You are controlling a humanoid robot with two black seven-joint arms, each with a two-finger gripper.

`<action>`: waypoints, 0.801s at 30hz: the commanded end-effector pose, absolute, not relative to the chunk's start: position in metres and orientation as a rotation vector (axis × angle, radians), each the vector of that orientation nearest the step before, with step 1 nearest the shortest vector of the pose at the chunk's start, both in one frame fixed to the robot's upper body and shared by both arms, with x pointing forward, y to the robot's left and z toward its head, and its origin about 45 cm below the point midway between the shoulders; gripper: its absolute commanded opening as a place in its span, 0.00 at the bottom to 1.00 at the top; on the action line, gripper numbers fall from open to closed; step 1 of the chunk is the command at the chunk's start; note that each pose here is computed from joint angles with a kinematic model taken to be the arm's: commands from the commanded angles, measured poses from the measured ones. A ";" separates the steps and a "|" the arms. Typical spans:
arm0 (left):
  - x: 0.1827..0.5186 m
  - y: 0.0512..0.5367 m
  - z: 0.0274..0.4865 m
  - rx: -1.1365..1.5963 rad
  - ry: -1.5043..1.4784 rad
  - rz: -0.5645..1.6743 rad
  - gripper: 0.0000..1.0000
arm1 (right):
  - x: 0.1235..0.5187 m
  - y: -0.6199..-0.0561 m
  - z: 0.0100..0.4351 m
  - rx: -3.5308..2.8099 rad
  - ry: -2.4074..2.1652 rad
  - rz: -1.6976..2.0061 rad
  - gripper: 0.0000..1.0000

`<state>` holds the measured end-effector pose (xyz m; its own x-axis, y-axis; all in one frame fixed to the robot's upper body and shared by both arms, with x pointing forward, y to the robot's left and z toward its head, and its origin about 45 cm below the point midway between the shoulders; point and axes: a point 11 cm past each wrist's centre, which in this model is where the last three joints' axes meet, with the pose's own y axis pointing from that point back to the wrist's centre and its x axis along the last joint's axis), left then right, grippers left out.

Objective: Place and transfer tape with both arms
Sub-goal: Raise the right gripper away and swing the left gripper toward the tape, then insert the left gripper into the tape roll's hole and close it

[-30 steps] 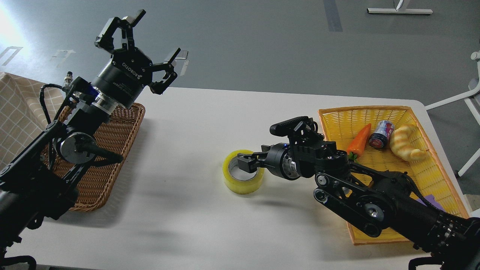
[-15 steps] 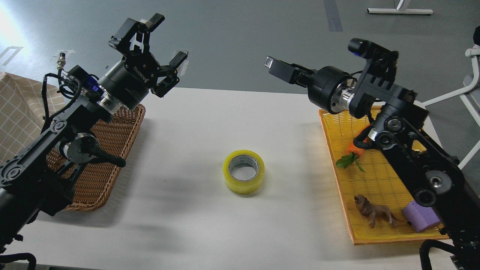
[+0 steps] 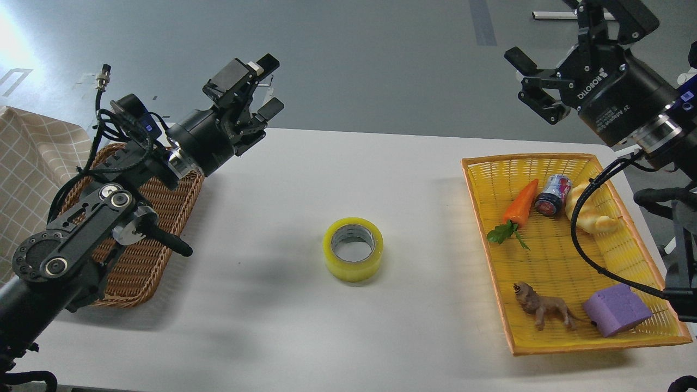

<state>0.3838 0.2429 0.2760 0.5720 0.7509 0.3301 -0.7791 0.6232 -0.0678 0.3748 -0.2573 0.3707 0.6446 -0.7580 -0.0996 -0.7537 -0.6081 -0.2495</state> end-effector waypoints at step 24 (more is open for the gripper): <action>0.337 0.141 0.179 0.611 -1.106 0.584 0.99 | 0.366 -0.323 0.356 -2.347 1.384 0.076 1.00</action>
<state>0.3353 0.1350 0.1875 0.3152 0.1587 0.9357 -0.6988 0.7059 0.1157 0.3661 -0.3182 0.3530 0.5140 -0.8210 -0.2484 -0.8452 -0.4352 -0.3103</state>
